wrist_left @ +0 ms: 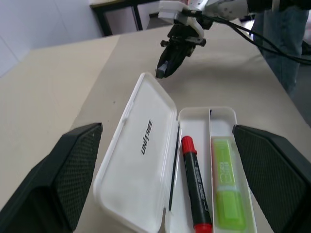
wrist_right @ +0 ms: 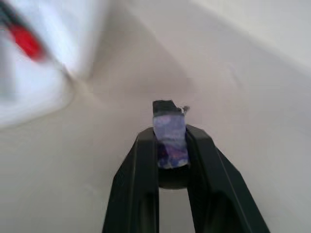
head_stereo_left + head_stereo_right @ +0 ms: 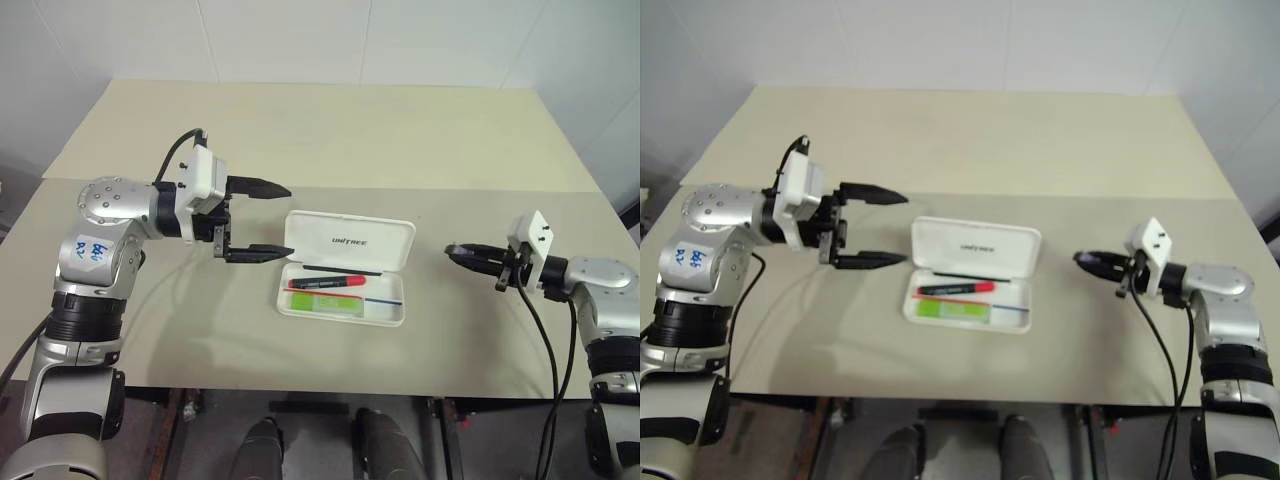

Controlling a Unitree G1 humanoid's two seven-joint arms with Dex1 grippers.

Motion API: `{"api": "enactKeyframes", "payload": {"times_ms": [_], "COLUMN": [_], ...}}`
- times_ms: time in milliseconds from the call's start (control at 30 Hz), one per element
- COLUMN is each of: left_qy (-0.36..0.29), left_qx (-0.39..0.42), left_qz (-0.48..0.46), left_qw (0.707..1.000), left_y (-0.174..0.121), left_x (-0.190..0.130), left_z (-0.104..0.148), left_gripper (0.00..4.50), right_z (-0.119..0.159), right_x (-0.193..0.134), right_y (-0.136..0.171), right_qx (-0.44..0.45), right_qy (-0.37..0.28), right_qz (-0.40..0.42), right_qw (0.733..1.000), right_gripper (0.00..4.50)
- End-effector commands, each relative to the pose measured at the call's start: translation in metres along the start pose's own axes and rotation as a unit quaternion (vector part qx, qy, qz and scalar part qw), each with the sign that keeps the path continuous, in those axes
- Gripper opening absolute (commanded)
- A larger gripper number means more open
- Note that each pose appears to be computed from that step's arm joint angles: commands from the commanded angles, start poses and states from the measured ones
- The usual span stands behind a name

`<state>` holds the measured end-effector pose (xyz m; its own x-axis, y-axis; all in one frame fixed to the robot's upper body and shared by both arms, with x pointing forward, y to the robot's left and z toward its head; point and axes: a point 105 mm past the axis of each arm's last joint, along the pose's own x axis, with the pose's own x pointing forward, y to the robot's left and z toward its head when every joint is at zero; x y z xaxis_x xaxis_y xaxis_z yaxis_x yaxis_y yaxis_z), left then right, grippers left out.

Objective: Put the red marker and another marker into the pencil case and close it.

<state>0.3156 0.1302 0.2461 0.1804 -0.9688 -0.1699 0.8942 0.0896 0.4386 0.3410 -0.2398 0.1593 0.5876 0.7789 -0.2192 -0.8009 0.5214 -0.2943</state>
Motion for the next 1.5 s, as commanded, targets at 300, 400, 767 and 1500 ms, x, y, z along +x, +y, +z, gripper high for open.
{"api": "enactKeyframes", "payload": {"times_ms": [300, 400, 767, 1500], "left_qy": [-0.003, -0.004, -0.008, -0.004], "left_qx": [-0.012, -0.014, -0.017, -0.013], "left_qz": [-0.007, -0.012, -0.014, -0.006], "left_qw": [1.000, 1.000, 1.000, 1.000], "left_y": [-0.022, -0.025, -0.032, -0.033], "left_x": [-0.008, -0.005, 0.002, 0.002], "left_z": [-0.012, -0.013, -0.016, -0.015], "left_gripper": [4.50, 4.50, 4.50, 4.50], "right_z": [0.063, 0.056, 0.028, 0.010], "right_x": [0.031, 0.039, 0.049, 0.070], "right_y": [0.116, 0.132, 0.125, 0.112], "right_qx": [0.014, 0.027, 0.019, 0.010], "right_qy": [-0.057, -0.044, 0.008, 0.025], "right_qz": [0.157, 0.180, 0.189, 0.187], "right_qw": [0.986, 0.982, 0.982, 0.982], "right_gripper": [0.40, 0.40, 0.40, 0.40]}}
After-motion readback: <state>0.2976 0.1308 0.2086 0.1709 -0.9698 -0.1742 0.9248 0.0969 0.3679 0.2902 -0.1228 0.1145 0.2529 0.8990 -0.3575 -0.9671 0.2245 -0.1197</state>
